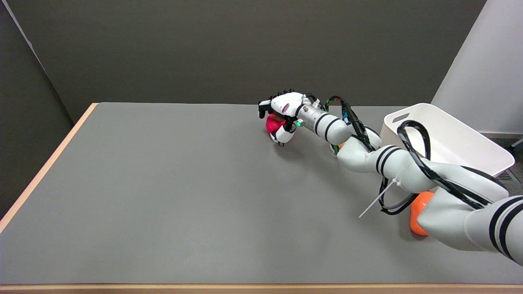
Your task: Pick up tomato.
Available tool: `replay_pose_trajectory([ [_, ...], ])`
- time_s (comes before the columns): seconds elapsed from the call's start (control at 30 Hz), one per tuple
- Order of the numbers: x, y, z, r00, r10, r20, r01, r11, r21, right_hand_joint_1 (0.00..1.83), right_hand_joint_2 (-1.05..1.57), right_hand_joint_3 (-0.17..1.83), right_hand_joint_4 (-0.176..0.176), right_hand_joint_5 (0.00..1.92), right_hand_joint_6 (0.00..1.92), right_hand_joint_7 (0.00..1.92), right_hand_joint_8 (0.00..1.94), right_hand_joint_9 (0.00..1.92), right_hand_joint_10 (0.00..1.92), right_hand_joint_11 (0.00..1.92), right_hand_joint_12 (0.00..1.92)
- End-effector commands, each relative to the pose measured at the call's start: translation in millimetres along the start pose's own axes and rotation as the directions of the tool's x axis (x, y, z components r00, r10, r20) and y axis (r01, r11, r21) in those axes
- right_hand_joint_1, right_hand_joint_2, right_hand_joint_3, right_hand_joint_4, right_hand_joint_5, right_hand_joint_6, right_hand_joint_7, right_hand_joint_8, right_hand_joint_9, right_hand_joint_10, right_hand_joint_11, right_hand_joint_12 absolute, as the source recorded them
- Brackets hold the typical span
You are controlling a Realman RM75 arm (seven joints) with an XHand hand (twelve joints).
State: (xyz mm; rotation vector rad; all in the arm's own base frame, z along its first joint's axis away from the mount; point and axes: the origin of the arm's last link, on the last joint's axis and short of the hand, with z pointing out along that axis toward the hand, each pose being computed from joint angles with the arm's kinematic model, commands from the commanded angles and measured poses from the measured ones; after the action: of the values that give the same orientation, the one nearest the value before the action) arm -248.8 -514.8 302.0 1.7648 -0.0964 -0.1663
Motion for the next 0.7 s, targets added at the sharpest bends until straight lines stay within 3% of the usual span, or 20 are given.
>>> replay_pose_trajectory([
  [0.03,-4,-1,-2,1.0,0.001,0.018,0.0,1.0,-0.005,1.23,0.77,1.02,0.176,0.44,1.1,0.57,0.79,0.57,1.09,0.61,1.66],
  [0.27,-7,-2,-4,1.0,0.005,0.027,-0.005,1.0,-0.008,1.24,0.78,1.01,0.176,0.52,1.29,0.66,0.98,0.66,1.17,0.71,1.66],
  [0.33,-6,-3,-4,1.0,0.013,0.019,-0.013,1.0,-0.006,1.31,1.07,0.38,-0.094,0.61,1.58,0.76,1.17,0.68,1.38,0.76,1.68],
  [0.37,-5,-4,-4,1.0,0.016,0.015,-0.016,1.0,-0.004,1.33,1.15,0.2,-0.176,0.64,1.66,0.8,1.22,0.69,1.44,0.79,1.69],
  [0.5,-1,-6,-5,1.0,0.019,0.003,-0.019,1.0,0.003,1.34,1.12,0.22,-0.162,0.61,1.64,0.82,1.23,0.8,1.36,0.89,1.56],
  [0.7,9,-9,-5,0.999,0.027,-0.031,-0.027,0.999,0.019,1.35,1.05,0.32,-0.155,0.62,1.57,0.86,1.22,0.84,1.36,0.93,1.67],
])
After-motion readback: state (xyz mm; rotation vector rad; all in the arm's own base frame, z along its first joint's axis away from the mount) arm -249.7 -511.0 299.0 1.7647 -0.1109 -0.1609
